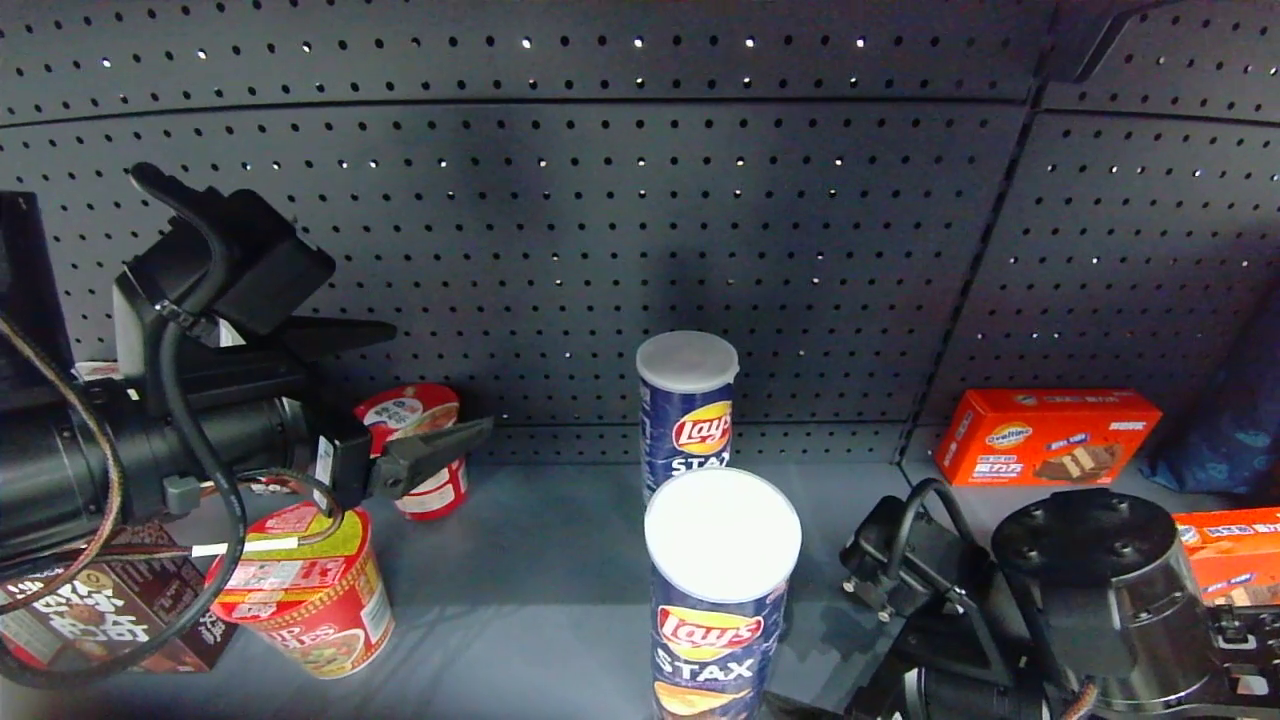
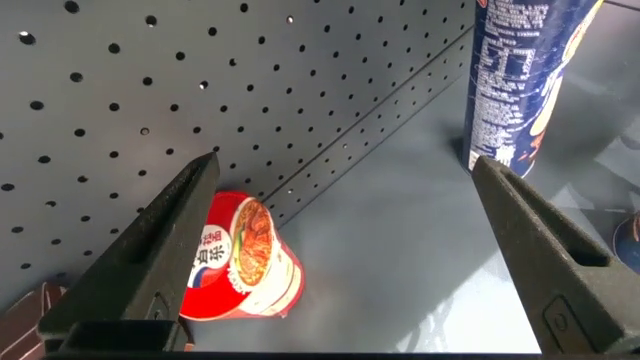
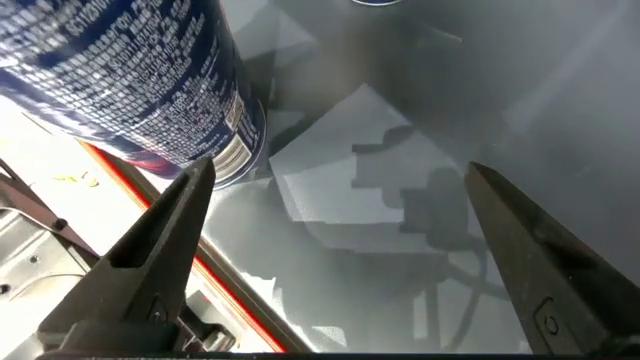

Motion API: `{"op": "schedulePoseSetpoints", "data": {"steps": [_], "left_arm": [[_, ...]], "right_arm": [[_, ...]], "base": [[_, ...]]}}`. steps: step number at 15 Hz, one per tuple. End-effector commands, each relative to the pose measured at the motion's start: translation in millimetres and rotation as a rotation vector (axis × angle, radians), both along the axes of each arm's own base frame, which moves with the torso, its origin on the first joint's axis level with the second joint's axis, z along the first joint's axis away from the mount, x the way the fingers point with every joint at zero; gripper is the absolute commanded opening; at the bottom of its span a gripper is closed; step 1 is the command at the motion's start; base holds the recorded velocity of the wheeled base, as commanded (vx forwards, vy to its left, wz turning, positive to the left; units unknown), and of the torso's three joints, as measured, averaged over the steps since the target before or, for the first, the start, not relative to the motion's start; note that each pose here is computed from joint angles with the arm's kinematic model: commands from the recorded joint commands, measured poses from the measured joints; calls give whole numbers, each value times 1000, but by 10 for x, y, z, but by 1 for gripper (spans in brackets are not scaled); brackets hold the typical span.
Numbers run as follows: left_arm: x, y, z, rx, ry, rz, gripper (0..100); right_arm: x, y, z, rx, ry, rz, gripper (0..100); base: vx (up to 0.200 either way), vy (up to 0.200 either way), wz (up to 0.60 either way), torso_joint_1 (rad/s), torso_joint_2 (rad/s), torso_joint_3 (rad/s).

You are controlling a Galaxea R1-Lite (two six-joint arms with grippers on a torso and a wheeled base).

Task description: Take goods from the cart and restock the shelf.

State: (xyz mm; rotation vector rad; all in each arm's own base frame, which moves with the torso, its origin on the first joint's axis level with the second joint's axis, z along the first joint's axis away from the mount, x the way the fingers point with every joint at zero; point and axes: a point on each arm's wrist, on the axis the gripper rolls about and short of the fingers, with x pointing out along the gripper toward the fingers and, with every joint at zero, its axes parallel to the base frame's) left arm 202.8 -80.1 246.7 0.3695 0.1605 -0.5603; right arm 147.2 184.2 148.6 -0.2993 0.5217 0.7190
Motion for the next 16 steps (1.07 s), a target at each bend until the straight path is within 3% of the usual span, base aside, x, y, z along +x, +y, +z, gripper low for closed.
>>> {"op": "schedulePoseSetpoints", "data": {"steps": [1,10,13,14,16], "left_arm": [[-1,1,-8,1,2,0,100],[-17,3,-29,3,8,-2,100],[-22,13,2,0,-2,4,100],[-37,36,26,-6,-11,13,100],[-193,154,93,-49,-36,54,100]], "right_arm": [[2,3,-20,-7,5,-1,100],[-145,-195,-2,-1,-9,-6,100],[-127,-231,158,54,-56,-27,100],[-117,-250,252,85,-81,-36,100],[-113,-373,487,153,-160,-105,100]], "base": [[0,0,0,0,0,0],[0,0,0,0,0,0],[0,0,0,0,0,0],[0,0,0,0,0,0],[0,0,0,0,0,0]]}}
